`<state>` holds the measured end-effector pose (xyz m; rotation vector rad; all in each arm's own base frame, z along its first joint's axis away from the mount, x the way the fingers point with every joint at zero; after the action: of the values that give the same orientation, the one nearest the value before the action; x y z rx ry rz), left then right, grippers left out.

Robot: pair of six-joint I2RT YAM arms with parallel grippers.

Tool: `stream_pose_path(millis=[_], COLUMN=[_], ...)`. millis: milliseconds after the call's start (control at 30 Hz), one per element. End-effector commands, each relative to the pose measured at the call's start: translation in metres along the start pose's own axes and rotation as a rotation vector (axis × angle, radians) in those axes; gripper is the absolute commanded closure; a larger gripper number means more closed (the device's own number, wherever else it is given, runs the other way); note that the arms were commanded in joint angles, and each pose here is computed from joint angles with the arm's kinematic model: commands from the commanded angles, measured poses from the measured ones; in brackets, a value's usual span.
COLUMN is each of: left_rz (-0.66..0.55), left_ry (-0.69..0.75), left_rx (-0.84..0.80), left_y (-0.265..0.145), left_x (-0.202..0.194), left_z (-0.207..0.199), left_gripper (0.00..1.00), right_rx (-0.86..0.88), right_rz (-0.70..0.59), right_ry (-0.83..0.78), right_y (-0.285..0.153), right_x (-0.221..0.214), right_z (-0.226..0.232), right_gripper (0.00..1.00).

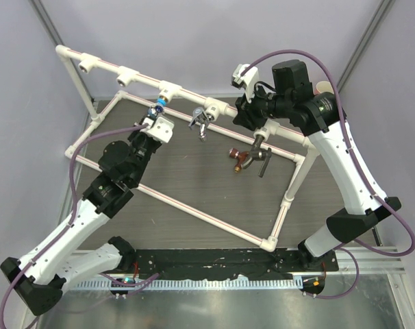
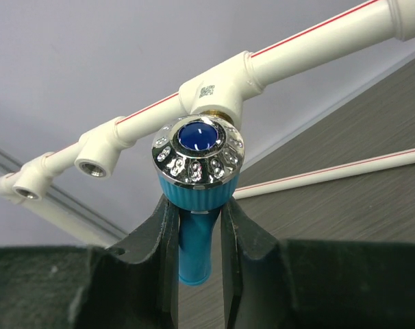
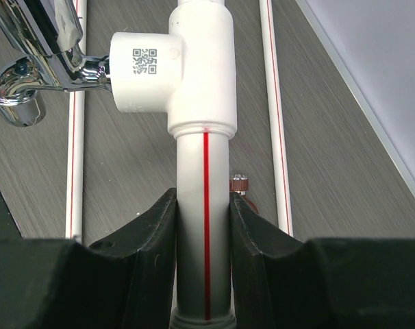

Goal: Install the water faucets

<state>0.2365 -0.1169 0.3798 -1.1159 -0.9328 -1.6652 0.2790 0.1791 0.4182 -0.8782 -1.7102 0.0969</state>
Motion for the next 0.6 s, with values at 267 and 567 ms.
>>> stream_pose_path(millis=[267,567], left_rz=[0.079,0.128], left_ry=[0.337,0.58], left_rx=[-0.065,-0.06], left_y=[0.004,0.006], left_x=[-0.011,-0.02], left_z=[-0.028,-0.044], left_gripper=[1.0,1.0], right_rx=[-0.006,-0.005], right_rz=[-0.034,-0.041], right_ry=[0.049,0.042], right_y=[-0.005,-0.006], right_x=[0.004,0.005], right_z=[0.004,0.005], right_gripper=[0.99,0.99])
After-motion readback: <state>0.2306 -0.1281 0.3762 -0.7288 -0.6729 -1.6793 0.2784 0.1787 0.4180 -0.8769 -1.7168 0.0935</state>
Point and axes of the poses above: each gripper's point midway between its finger pads, its own y axis out along the fingers, its own z axis along the line the jaws close on, x = y × z, the point moved 8 cm from there along -y, back along the fingers, and after that the axes turned 13 degrees about -y, right-handed, at the moved point
